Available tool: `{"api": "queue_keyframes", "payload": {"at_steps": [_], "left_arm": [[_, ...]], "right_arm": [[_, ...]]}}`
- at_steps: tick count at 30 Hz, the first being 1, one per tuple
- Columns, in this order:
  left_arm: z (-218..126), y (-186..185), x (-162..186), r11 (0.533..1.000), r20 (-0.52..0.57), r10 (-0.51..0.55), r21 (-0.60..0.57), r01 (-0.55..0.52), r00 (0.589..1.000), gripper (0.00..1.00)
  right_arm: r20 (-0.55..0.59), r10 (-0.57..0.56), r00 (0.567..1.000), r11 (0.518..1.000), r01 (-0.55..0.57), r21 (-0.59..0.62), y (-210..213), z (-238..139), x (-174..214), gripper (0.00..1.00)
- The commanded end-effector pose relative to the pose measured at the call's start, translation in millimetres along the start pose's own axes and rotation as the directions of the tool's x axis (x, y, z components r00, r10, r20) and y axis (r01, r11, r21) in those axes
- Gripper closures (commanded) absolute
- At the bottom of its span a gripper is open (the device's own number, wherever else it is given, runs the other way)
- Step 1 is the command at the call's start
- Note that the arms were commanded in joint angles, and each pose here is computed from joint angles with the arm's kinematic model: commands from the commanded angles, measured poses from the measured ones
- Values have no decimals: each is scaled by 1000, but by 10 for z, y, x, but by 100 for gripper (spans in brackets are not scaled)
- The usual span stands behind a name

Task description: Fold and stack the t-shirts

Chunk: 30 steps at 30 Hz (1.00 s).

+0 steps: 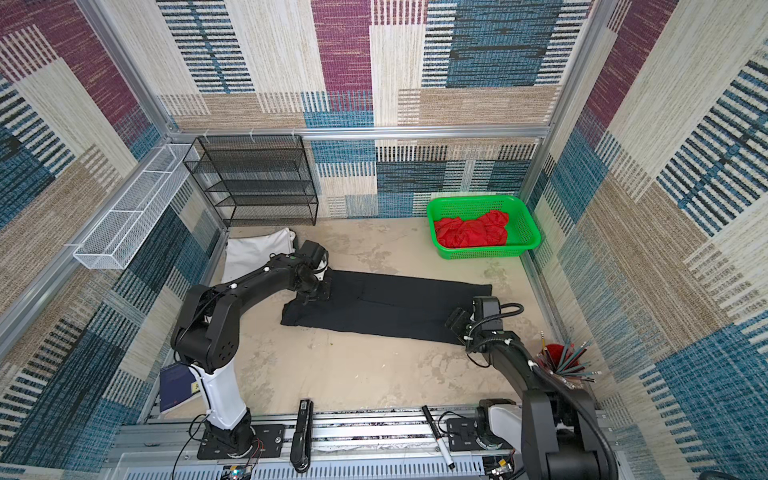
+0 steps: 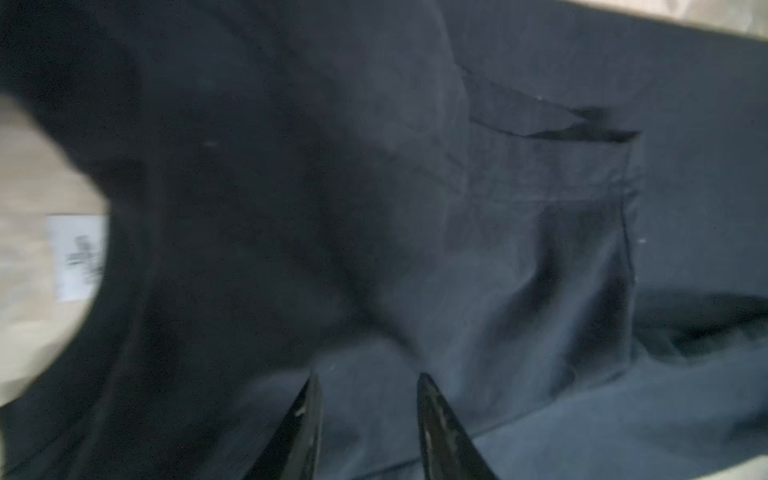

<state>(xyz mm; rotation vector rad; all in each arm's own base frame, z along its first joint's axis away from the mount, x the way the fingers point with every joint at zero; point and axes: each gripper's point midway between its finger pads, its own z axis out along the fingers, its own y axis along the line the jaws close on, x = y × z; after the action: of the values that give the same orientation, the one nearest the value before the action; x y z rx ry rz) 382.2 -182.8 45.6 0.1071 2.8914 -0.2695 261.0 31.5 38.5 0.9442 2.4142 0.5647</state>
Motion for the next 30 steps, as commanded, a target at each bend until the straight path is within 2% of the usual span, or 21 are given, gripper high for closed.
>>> {"api": "queue_keyframes", "payload": {"at_steps": [1,4,9,13,16,18,21,24,26,30], "left_arm": [[149,-109,-111,1000,10,-31,1,31,999,59],[295,-205,-258,1000,-2,-20,4,20,1000,59],[472,-339,-729,999,21,50,-20,-50,999,59],[573,-380,-1127,986,26,148,-81,-145,989,59],[587,-350,-1415,972,68,209,-127,-200,975,59],[581,-367,-1613,967,123,241,-119,-227,963,59],[469,-409,-1867,969,205,247,-66,-238,947,57],[169,-505,-1971,963,266,266,-26,-269,926,57],[-57,-459,-1952,964,299,264,-52,-261,917,57],[-343,-158,-1730,986,329,165,-68,-151,930,56]], "right_arm": [[-40,203,978,977,-199,80,-356,-145,280,24],[-23,266,964,962,-264,63,-364,-286,328,25],[-19,310,951,950,-309,52,-366,-470,410,26],[-92,311,946,950,-311,13,-342,-381,558,26],[-133,280,951,959,-284,-7,-294,-333,597,27],[-121,253,960,967,-252,22,-304,-370,552,27],[-124,192,973,981,-191,26,-239,-440,494,27],[-106,107,989,994,-107,2,-75,-578,356,26],[-88,49,995,998,-52,-26,58,-651,251,25],[-117,-40,992,999,35,-40,273,-601,172,25]]}}
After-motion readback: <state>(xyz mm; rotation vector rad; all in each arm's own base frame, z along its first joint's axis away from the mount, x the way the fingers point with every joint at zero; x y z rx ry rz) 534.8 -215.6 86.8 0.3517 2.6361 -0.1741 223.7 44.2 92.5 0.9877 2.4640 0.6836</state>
